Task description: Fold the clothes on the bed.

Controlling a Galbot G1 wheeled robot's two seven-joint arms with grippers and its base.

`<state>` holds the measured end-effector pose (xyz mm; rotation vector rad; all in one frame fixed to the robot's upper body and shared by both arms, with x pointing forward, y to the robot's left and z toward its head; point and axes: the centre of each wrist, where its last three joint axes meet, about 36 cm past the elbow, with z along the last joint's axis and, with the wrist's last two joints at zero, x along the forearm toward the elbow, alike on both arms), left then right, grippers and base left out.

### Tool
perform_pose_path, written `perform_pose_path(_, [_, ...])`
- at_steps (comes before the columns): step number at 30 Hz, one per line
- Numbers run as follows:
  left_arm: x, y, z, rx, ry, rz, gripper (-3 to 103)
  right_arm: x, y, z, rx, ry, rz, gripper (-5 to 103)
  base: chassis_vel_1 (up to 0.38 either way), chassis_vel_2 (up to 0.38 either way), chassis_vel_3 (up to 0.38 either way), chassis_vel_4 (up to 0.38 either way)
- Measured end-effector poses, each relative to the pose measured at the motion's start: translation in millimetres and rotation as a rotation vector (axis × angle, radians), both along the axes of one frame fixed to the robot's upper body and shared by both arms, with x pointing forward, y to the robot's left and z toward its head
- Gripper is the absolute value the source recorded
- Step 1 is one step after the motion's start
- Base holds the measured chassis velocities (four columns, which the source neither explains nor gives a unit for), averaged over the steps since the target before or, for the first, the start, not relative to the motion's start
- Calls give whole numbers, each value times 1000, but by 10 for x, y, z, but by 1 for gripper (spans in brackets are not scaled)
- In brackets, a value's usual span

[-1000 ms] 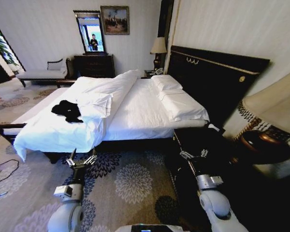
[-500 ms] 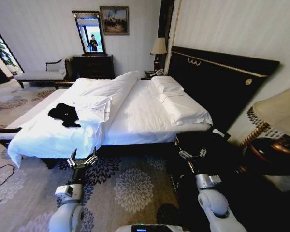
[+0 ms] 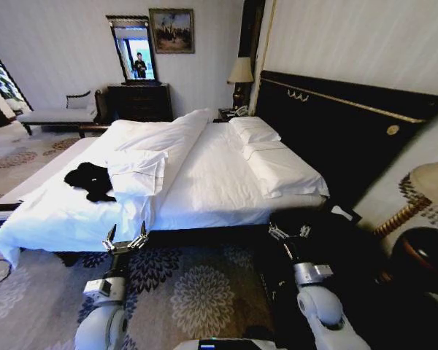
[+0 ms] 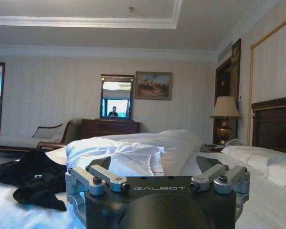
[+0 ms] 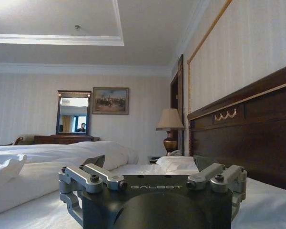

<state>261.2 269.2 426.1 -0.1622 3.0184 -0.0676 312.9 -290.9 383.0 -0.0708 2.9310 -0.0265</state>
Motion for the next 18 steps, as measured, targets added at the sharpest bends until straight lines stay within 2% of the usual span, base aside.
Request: perform_pose_path(18, [-1, 5, -2, 2, -3, 0, 100, 13, 3, -2, 2, -2, -2, 100, -131, 138, 128, -144])
